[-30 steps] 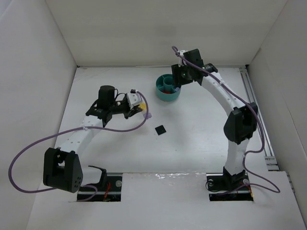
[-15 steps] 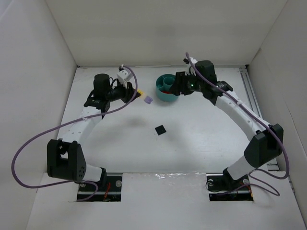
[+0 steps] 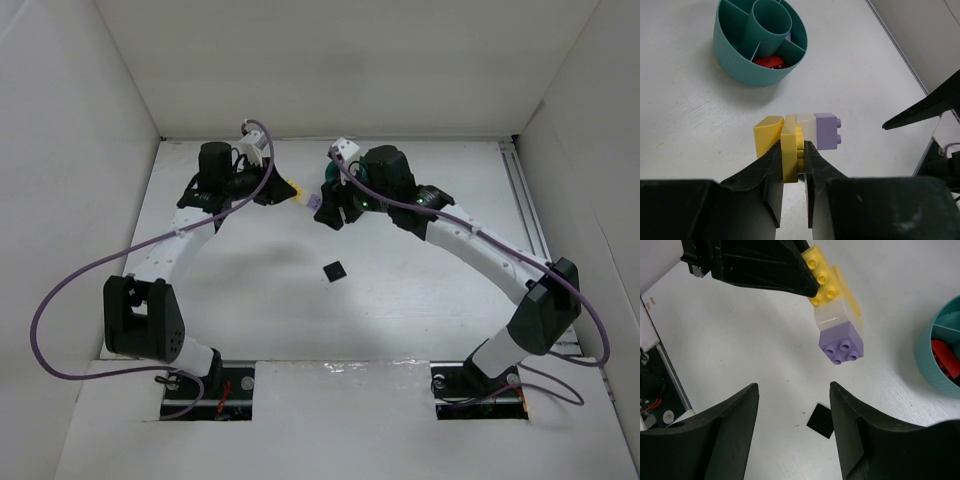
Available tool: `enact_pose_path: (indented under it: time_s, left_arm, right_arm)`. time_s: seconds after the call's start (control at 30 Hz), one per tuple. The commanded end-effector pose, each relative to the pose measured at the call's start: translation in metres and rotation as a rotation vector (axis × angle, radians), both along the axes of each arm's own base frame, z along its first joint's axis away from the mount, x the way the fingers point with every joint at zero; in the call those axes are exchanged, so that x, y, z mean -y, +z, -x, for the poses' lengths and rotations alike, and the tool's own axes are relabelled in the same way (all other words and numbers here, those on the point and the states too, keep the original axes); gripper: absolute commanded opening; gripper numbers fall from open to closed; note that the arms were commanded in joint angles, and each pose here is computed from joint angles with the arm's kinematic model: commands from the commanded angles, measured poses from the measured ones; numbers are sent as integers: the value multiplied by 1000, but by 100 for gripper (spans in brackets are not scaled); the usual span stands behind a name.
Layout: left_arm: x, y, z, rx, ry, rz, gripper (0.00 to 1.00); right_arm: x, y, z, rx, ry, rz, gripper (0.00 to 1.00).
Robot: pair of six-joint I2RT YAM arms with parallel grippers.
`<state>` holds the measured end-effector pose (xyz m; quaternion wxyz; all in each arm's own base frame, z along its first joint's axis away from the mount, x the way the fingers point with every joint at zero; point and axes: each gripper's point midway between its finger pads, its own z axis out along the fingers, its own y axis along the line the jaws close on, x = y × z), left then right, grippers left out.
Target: Sort the legos into containers by color
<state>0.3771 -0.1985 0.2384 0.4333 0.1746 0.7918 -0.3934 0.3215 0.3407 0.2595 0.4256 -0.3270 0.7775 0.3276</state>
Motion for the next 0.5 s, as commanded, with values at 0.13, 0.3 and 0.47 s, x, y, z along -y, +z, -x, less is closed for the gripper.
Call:
enact_pose_path:
  time_s: [0.13, 0.3, 0.47]
  left_arm:
    - [3, 4, 18, -82, -50, 18, 0]
    - [5, 6, 27, -107, -125, 26, 0]
    - [3, 3, 29, -135, -135, 27, 0]
  right_arm:
    - [-9, -4, -22, 172, 4, 70, 73]
    - [-6, -9, -29, 208, -1, 111, 74]
    - [-7, -20, -24, 187, 24, 155, 74]
